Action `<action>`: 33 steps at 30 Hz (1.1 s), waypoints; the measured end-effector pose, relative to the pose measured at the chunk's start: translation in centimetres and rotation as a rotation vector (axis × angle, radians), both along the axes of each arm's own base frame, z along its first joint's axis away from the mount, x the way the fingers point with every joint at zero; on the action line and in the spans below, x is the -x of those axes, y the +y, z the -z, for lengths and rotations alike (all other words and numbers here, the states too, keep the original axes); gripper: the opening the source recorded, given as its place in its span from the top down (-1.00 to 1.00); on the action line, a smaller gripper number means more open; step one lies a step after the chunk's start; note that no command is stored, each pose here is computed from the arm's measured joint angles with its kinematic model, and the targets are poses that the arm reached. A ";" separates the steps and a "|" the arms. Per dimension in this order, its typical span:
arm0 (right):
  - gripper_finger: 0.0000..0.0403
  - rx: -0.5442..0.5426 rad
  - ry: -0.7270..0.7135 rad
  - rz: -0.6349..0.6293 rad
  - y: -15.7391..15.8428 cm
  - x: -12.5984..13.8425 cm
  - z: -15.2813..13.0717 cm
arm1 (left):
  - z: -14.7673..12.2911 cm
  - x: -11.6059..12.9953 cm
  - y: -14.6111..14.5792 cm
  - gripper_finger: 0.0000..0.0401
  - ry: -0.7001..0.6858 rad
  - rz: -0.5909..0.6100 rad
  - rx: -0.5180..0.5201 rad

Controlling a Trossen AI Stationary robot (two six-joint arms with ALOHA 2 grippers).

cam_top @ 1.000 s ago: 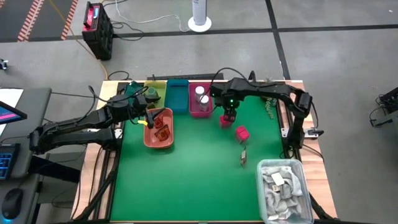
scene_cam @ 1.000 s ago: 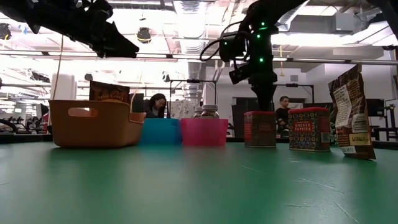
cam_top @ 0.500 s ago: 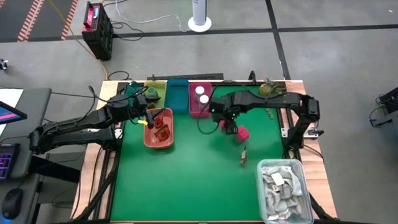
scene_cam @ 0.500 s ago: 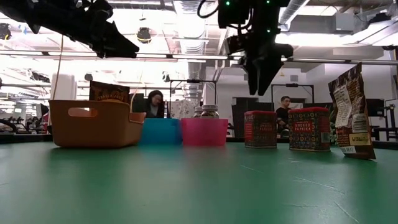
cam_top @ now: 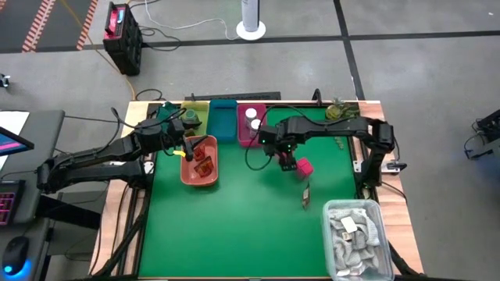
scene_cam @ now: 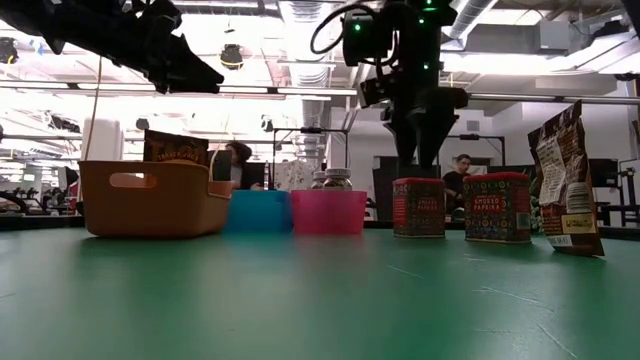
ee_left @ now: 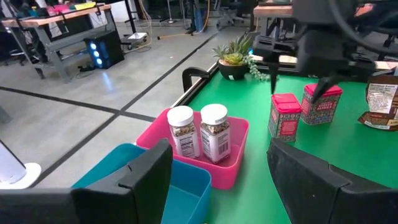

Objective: Sort spices by type
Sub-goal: Put the top red seasoning can into the blue bin

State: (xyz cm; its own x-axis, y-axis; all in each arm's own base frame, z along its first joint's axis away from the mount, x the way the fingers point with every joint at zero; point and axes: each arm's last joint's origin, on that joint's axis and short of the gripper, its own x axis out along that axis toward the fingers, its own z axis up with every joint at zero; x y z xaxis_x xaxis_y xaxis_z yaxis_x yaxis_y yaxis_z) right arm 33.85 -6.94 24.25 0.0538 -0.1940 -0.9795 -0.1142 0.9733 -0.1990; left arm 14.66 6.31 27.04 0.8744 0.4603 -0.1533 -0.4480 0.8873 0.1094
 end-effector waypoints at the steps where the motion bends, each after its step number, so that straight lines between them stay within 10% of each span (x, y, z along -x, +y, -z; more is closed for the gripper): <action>1: -0.91 -0.001 0.005 0.011 -0.4 0.1 0.0 | 0.0 0.0 0.0 -0.25 0.000 0.000 0.000; 24: -0.19 -0.052 -0.045 -0.030 -1.5 0.5 3.7 | 0.0 0.0 0.0 -0.25 0.001 0.001 -0.004; 33: -0.19 -0.059 -0.074 0.042 -0.5 -0.5 -1.7 | 0.0 0.0 0.0 -0.25 -0.005 0.000 -0.001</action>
